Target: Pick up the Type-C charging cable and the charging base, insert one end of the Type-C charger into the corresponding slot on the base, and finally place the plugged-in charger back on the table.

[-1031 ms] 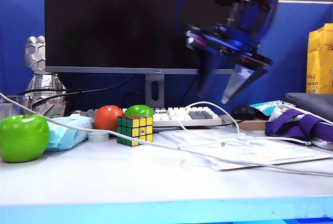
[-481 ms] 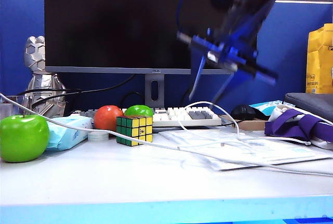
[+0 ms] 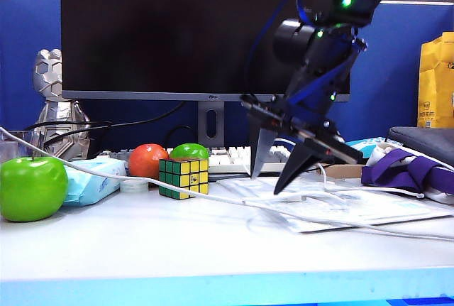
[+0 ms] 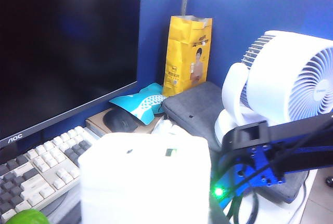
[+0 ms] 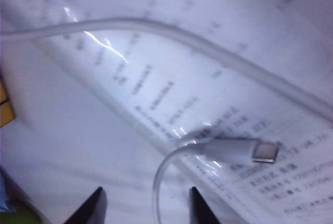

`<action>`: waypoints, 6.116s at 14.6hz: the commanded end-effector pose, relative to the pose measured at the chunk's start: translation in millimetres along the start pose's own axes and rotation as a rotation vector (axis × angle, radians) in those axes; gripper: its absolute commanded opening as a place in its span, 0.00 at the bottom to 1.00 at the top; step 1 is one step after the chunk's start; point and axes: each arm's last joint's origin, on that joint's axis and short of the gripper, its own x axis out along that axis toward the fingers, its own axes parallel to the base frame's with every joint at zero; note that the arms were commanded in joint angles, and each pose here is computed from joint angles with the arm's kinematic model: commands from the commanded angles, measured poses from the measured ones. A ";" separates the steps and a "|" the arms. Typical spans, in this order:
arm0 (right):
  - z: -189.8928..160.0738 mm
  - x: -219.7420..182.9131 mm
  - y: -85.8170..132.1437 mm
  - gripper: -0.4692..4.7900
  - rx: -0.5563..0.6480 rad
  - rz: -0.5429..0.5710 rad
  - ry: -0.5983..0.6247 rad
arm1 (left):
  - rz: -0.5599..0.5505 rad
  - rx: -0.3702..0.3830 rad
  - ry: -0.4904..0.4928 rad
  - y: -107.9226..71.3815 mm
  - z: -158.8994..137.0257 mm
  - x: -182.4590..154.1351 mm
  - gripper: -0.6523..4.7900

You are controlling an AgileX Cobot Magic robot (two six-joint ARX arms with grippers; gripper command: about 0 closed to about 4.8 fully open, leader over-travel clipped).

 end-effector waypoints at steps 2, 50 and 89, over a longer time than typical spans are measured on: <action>-0.2 -3.4 -3.2 0.48 0.046 -0.033 0.008 | -0.009 0.009 -0.043 -1.1 5.9 -2.1 0.11; -28.5 -117.9 -1.5 0.72 -0.533 0.130 -0.116 | -0.034 0.018 -0.107 -4.4 14.9 -11.6 0.11; 9.3 -3.2 -6.8 0.09 -2.153 -0.162 0.018 | -0.037 0.015 -0.106 -5.1 15.4 -13.9 0.11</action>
